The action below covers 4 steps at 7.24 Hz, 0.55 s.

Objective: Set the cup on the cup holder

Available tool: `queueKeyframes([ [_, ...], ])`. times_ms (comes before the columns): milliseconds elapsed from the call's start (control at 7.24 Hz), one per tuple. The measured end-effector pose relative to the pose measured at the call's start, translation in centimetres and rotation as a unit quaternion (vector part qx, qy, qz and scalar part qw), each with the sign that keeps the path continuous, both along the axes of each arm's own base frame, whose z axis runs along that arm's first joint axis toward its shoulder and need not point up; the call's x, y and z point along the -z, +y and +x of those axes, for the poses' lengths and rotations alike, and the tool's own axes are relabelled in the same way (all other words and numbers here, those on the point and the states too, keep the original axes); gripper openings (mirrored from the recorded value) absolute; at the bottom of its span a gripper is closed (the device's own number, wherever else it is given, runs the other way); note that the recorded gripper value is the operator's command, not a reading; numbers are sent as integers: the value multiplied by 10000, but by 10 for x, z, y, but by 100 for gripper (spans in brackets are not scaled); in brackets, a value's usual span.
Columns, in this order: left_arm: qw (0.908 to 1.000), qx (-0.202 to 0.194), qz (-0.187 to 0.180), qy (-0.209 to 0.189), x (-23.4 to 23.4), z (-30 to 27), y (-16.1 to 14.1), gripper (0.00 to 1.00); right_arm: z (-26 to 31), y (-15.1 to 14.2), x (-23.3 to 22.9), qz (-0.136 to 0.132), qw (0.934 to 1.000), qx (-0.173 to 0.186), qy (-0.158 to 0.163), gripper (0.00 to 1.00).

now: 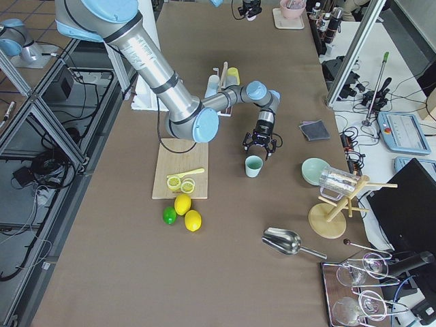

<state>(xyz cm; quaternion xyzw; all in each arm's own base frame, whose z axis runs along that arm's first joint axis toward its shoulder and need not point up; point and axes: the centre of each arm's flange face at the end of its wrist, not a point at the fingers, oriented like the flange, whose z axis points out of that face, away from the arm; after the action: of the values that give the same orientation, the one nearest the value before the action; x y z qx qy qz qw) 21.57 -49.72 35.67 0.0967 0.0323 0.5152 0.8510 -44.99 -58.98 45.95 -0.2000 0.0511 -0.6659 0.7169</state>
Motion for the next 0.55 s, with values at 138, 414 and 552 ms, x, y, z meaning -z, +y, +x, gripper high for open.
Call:
queueKeyframes([
  [138,9999,65,107,86,11,-9,2,54,1,1,-5,-25,10000,28,23,100],
  [414,9987,237,288,356,26,-13,3,52,5,4,-14,-87,9999,38,66,100],
  [552,9960,395,359,713,29,-10,3,52,7,6,-19,-130,9999,54,69,100],
])
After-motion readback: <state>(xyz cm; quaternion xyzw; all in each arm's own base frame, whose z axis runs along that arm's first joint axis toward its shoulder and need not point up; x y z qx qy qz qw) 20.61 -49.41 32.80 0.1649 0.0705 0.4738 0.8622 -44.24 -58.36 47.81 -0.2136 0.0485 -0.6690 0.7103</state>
